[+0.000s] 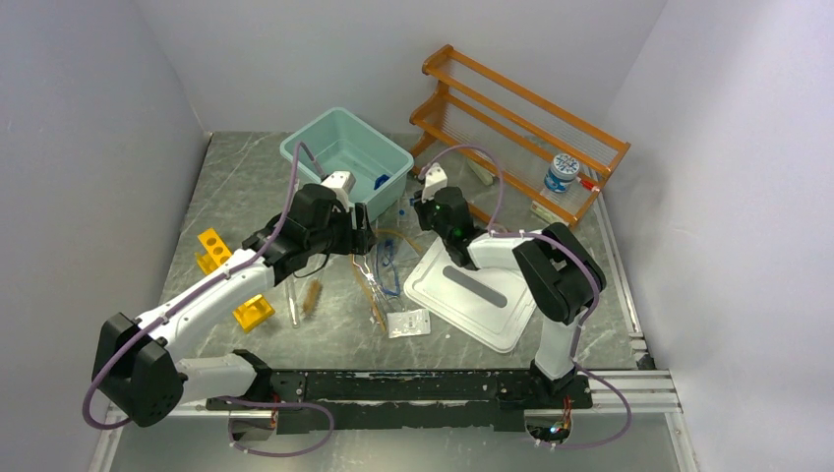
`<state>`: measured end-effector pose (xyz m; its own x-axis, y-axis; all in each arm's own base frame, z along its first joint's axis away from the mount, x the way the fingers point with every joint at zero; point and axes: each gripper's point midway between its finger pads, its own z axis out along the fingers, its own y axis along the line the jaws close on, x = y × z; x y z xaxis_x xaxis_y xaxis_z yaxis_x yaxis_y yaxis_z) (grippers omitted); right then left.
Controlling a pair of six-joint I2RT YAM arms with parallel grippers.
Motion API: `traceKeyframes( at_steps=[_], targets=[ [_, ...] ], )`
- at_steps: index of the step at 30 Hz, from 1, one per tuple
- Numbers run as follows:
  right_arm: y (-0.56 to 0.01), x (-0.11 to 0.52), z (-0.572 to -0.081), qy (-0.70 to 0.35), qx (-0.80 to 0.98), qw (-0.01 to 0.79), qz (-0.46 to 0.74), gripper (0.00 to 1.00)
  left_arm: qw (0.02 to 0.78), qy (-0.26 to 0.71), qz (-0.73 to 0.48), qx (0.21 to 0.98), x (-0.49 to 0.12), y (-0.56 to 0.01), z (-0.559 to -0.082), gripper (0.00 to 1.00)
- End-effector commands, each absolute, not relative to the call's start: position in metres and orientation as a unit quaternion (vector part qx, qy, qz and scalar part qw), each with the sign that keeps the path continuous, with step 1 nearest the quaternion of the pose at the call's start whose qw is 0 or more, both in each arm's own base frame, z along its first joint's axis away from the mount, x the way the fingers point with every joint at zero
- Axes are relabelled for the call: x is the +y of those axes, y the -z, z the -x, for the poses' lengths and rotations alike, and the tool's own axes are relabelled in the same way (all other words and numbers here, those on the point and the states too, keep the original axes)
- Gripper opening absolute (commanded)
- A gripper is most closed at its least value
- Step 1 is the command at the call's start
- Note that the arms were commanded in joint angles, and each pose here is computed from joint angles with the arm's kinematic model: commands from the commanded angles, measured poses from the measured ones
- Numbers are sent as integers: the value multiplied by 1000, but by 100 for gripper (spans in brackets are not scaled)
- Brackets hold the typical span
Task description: Organize the chemistry lab equipment
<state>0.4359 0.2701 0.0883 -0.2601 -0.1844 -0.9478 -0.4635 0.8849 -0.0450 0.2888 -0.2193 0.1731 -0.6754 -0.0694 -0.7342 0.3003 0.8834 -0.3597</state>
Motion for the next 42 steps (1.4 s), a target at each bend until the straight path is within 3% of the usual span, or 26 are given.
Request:
traceKeyframes(
  at_steps=[1, 14, 19, 25, 31, 42],
  targets=[
    [-90, 266, -436, -121, 771, 589, 210, 20, 410, 238, -66, 878, -217, -178, -290, 69],
    [-84, 265, -428, -124, 760, 597, 225, 25, 412, 238, -65, 877, -216, -178, -289, 69],
    [-107, 263, -429, -133, 767, 596, 198, 56, 416, 236, -66, 876, -215, -181, -289, 69],
    [-152, 261, -433, -161, 768, 598, 164, 64, 427, 246, -69, 868, -216, -188, -288, 69],
    [-159, 263, -438, -168, 791, 569, 151, 62, 428, 250, -71, 865, -217, -189, -287, 69],
    [-118, 280, -456, -167, 839, 501, 131, 34, 420, 244, -65, 872, -213, -179, -284, 69]
  ],
)
